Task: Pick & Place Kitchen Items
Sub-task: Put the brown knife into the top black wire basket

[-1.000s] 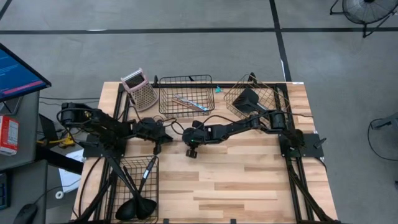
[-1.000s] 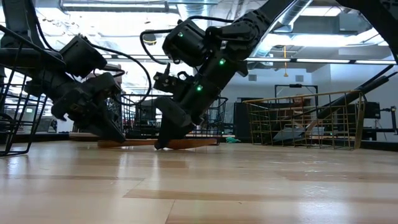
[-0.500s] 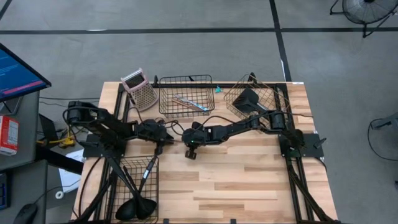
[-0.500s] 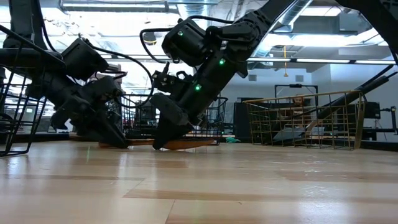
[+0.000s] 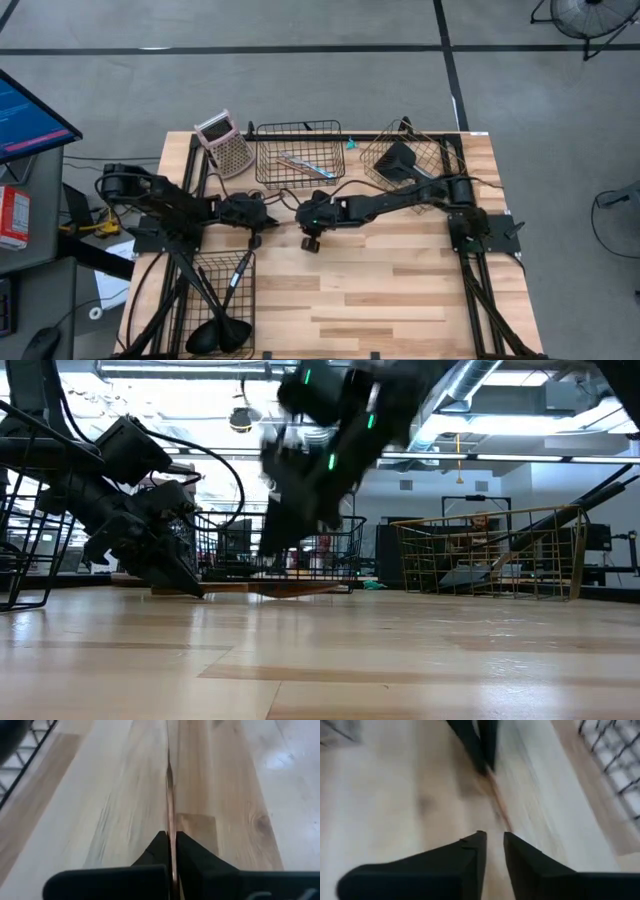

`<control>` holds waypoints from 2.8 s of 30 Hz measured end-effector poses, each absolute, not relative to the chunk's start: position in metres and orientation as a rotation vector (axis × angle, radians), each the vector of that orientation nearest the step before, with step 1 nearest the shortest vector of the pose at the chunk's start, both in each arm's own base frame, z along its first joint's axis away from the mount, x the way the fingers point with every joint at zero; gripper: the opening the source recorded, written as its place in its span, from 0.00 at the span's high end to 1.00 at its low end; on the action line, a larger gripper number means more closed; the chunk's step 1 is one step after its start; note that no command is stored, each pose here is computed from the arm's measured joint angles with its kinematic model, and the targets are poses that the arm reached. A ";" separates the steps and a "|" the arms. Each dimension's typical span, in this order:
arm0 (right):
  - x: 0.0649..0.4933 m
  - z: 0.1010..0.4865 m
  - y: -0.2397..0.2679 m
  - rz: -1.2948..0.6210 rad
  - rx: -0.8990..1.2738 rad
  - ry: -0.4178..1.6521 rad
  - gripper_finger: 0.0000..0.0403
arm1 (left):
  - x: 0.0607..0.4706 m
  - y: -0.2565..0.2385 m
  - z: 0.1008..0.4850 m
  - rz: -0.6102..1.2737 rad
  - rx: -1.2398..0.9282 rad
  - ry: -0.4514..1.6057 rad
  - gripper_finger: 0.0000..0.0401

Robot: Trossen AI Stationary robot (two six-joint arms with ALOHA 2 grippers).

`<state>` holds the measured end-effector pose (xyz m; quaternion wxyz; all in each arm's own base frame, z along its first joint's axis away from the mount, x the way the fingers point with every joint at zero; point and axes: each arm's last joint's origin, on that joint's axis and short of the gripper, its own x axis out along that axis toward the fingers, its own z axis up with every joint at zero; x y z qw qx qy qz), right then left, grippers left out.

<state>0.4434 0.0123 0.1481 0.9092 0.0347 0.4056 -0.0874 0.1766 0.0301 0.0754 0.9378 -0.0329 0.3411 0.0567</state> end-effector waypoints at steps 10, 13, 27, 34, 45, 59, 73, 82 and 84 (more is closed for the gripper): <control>0.401 0.257 0.036 -0.212 0.023 0.703 0.69 | 0.175 0.028 0.098 0.137 -0.121 0.586 1.00; 0.386 0.279 0.048 -0.249 0.005 0.665 0.69 | 0.175 0.023 0.103 0.112 -0.124 0.564 1.00; 0.338 0.339 0.090 -0.328 0.045 0.468 0.71 | 0.195 0.015 0.162 0.060 -0.181 0.306 1.00; 0.321 0.352 0.109 -0.299 0.041 0.426 0.71 | 0.209 0.028 0.202 0.118 -0.117 0.344 1.00; 0.313 0.356 0.117 -0.292 0.049 0.420 0.71 | 0.215 0.087 0.261 0.310 0.045 0.536 1.00; 0.310 0.350 0.115 -0.325 0.096 0.467 0.71 | 0.226 0.145 0.231 0.469 -0.070 0.735 1.00; 0.310 0.350 0.115 -0.323 0.099 0.467 0.71 | 0.239 0.153 0.199 0.496 -0.125 0.840 1.00; 0.310 0.350 0.115 -0.323 0.109 0.464 0.71 | 0.239 0.153 0.195 0.489 -0.125 0.865 1.00; 0.310 0.350 0.115 -0.321 0.109 0.465 0.71 | 0.239 0.153 0.195 0.489 -0.125 0.865 1.00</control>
